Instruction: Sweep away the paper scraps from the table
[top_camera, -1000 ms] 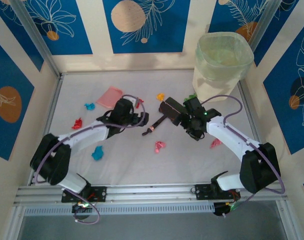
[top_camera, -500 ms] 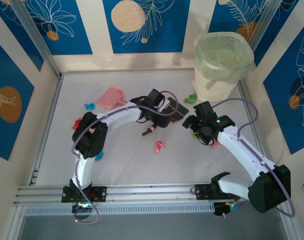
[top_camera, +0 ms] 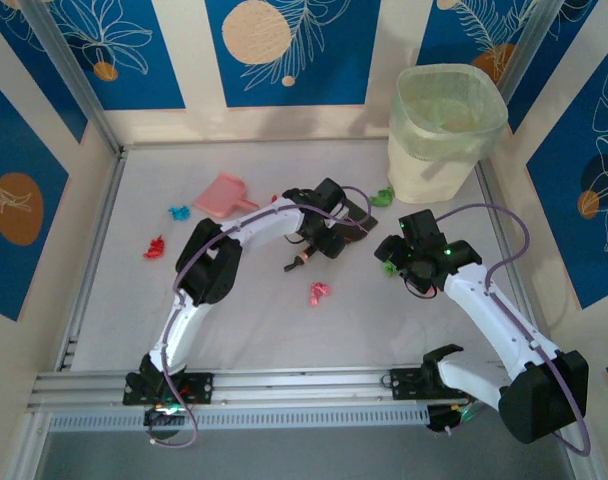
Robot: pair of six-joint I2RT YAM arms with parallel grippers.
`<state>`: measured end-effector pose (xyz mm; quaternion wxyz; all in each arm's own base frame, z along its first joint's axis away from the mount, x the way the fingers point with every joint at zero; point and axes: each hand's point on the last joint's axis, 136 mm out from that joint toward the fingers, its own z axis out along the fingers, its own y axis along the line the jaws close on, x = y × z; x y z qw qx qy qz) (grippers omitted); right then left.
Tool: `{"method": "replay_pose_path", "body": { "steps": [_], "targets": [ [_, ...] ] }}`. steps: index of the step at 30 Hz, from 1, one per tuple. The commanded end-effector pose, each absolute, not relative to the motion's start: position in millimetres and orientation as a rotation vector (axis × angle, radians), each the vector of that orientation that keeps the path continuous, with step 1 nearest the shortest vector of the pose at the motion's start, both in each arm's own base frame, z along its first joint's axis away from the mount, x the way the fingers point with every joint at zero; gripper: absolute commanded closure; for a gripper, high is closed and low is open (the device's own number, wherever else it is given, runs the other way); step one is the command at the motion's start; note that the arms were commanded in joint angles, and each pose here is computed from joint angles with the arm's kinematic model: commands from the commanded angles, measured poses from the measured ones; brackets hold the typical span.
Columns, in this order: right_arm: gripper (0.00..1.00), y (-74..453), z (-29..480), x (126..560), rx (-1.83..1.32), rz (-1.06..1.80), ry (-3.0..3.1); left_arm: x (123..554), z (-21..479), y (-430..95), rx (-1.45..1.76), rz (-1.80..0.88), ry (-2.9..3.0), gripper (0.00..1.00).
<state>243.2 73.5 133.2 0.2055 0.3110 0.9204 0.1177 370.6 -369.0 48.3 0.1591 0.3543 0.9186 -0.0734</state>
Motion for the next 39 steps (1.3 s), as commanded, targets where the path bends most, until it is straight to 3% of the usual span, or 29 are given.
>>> {"method": "replay_pose_path", "body": {
  "steps": [1, 17, 39],
  "targets": [
    [0.1, 72.9, 127.5, 239.2, 0.863, 0.329, 2.585, 365.6, 43.5, -368.4, 1.013, -0.239, 2.675, 0.16],
    [0.11, 98.2, 113.6, 253.1, 0.96, 0.419, 2.662, 345.4, 64.4, -365.7, 1.026, -0.379, 2.636, 0.14],
    [0.11, 112.5, 114.7, 254.6, 0.931, 0.413, 2.699, 363.8, 46.8, -355.4, 0.955, -0.255, 2.659, 0.25]
  ]
}}
